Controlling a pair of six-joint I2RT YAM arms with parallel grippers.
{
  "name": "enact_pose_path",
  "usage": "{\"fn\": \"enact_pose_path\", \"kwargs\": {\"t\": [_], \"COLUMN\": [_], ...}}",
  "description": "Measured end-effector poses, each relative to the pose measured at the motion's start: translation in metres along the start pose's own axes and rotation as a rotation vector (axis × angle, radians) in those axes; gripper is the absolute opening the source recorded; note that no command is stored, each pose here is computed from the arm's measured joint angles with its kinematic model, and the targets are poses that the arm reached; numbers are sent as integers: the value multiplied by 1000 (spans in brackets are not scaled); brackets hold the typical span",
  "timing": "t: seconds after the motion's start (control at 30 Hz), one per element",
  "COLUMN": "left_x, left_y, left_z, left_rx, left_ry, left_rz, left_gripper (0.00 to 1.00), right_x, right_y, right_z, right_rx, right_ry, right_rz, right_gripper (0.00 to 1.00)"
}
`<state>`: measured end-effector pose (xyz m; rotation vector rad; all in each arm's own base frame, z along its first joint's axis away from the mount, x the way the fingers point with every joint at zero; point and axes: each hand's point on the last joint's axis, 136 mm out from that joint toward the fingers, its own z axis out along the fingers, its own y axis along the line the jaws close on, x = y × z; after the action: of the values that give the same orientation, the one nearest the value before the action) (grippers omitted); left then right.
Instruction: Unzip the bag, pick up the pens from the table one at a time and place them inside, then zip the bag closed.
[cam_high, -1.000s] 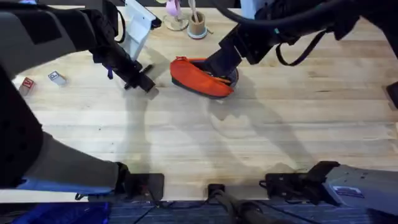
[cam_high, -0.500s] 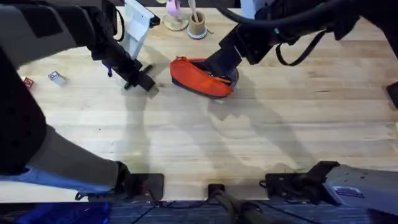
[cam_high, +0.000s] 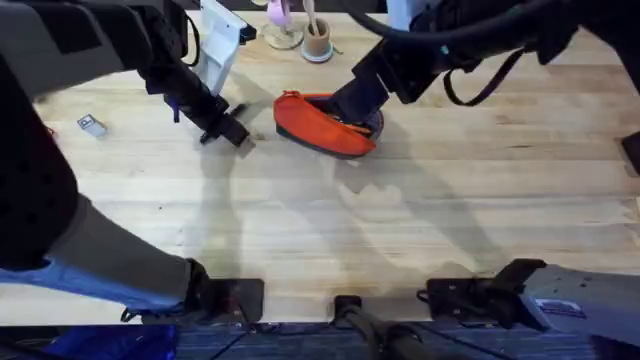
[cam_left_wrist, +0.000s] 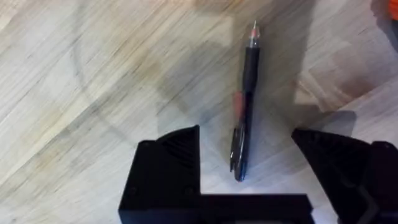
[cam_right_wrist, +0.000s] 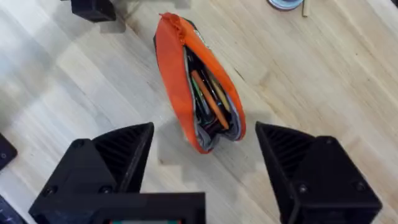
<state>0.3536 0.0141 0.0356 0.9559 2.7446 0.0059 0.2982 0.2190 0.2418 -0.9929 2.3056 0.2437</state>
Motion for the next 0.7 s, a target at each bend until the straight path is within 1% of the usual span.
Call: {"fn": "enact_pose_path", "kwargs": {"t": [0.2, 0.43, 0.47, 0.5, 0.6, 0.7], "left_x": [1, 1, 0, 0, -2, -5], "left_y": [-2, -3, -3, -4, -7, -8], "left_z": [1, 5, 5, 4, 4, 4], "left_rx": [18, 58, 60, 64, 79, 85], "left_ry": [2, -5, -9, -11, -21, -33], "left_rz": [-4, -20, -21, -21, -17, -16], "left_gripper": [941, 937, 910, 863, 682, 542], "right_x": [0, 0, 0, 0, 0, 0], "right_y": [0, 0, 0, 0, 0, 0], "right_z": [0, 0, 0, 0, 0, 0], "right_rx": [0, 0, 0, 0, 0, 0], "right_ry": [0, 0, 0, 0, 0, 0], "right_rz": [0, 0, 0, 0, 0, 0], "right_gripper": [997, 998, 998, 998, 997, 997]}}
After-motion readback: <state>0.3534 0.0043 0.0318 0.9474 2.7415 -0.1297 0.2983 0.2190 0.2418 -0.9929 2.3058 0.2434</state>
